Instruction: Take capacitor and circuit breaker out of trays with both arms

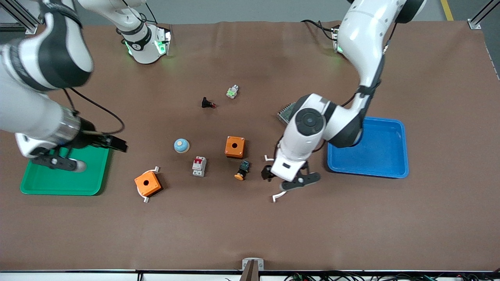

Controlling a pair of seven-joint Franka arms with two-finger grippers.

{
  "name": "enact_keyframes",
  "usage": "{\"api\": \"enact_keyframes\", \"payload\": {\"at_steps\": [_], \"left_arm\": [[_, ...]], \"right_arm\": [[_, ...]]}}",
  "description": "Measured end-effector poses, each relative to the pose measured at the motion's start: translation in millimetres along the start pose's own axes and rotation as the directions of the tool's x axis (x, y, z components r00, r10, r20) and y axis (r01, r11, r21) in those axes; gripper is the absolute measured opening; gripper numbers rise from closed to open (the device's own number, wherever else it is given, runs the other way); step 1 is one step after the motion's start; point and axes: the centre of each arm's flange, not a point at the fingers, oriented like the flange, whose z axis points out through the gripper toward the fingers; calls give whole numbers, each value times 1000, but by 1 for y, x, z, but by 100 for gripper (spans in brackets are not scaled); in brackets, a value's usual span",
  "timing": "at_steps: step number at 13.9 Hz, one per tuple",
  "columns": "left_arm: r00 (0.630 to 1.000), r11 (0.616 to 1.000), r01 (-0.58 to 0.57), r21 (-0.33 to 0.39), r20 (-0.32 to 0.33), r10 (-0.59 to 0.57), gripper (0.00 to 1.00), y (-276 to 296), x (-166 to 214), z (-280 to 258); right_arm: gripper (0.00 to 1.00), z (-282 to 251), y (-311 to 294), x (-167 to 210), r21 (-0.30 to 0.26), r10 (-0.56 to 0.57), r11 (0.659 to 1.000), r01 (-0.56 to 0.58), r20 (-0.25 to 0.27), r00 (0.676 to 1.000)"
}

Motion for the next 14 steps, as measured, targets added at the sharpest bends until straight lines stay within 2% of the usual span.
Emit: {"api": "enact_keyframes", "payload": {"at_steps": [4,6,9,11,14], "left_arm": [[997,996,-82,34,-7,82,100,-89,40,-61],[989,987,-150,56,13,150,100,-129,46,-81],[964,962,-264,72,36,262,100,-183,56,-116],[943,940,-333,78,41,331,100,-224,61,-147],[920,916,-392,84,49,389,100,-277,46,-194]], "right_arm": [[100,-68,69,-24,2,-60,998,60,-47,997],[100,-88,95,-37,-44,-132,991,130,-51,990],[100,-95,127,-49,-65,-177,983,174,-50,983],[100,-92,137,-59,-63,-202,978,198,-72,977],[100,-87,141,-76,-61,-241,970,237,-76,968]]}}
